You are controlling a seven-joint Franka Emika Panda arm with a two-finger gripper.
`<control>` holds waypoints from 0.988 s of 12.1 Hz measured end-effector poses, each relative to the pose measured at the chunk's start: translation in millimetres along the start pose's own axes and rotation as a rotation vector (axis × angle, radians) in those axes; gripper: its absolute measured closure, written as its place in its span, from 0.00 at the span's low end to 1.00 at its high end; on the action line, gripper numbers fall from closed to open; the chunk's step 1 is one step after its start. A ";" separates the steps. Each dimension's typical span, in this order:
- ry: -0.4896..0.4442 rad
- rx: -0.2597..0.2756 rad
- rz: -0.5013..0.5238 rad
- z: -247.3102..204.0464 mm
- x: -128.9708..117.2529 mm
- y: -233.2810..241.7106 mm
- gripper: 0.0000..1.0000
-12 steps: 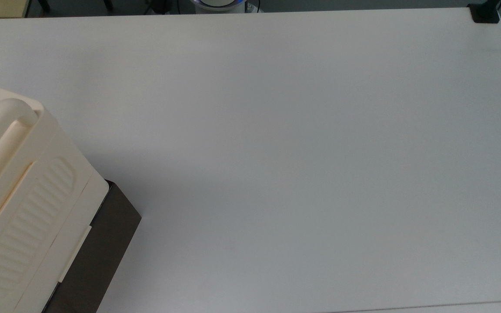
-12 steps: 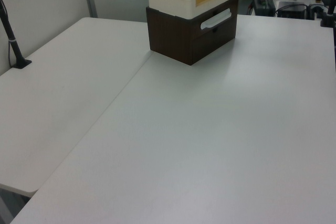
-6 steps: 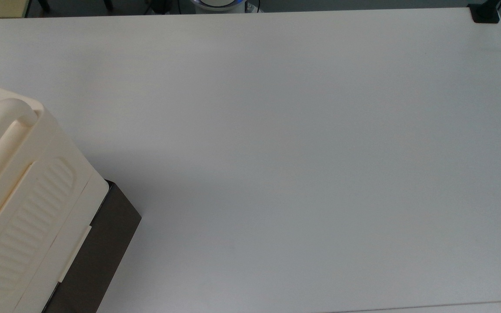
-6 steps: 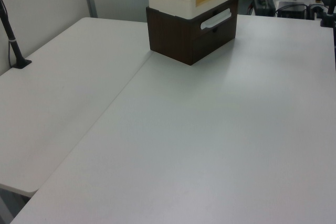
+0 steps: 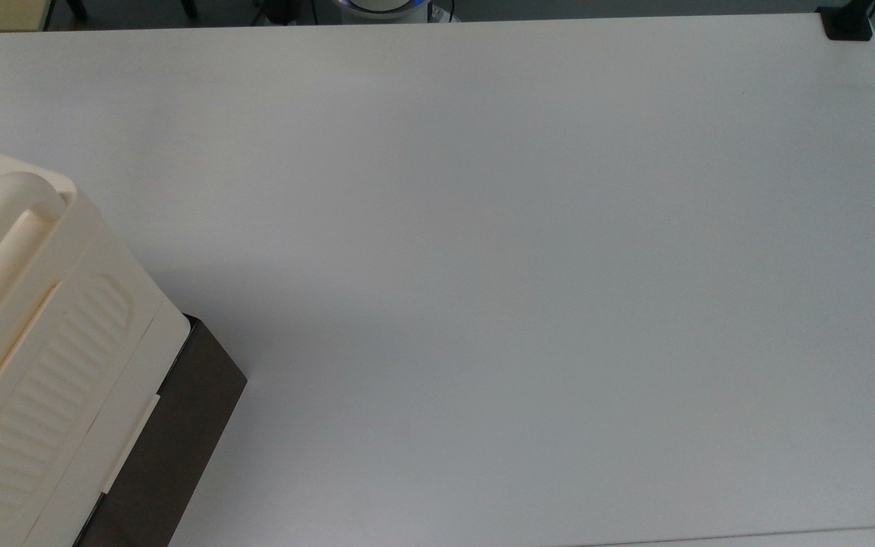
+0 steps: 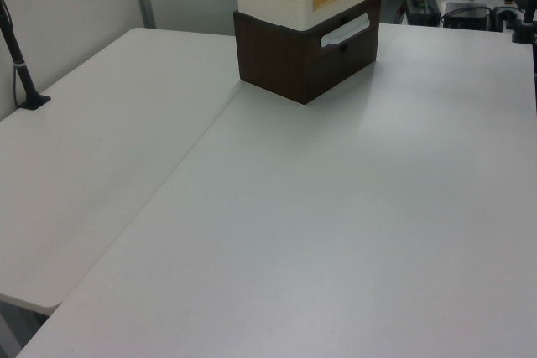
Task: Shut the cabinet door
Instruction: 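Push the cream door with the gripper, swinging it shut against the cabinet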
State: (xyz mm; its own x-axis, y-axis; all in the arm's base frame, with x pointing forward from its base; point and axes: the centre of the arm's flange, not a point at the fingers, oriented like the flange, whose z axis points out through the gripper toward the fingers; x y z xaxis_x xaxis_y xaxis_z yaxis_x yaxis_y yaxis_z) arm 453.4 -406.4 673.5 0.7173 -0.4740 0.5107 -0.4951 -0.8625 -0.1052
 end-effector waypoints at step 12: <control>-0.006 0.277 0.125 59.6 13.7 -166.4 0.99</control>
State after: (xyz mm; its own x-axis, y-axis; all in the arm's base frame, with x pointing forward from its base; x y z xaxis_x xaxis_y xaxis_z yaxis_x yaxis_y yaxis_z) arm 574.9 -280.0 647.1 0.6623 -0.5800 0.4743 -0.4277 -0.8124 -0.3963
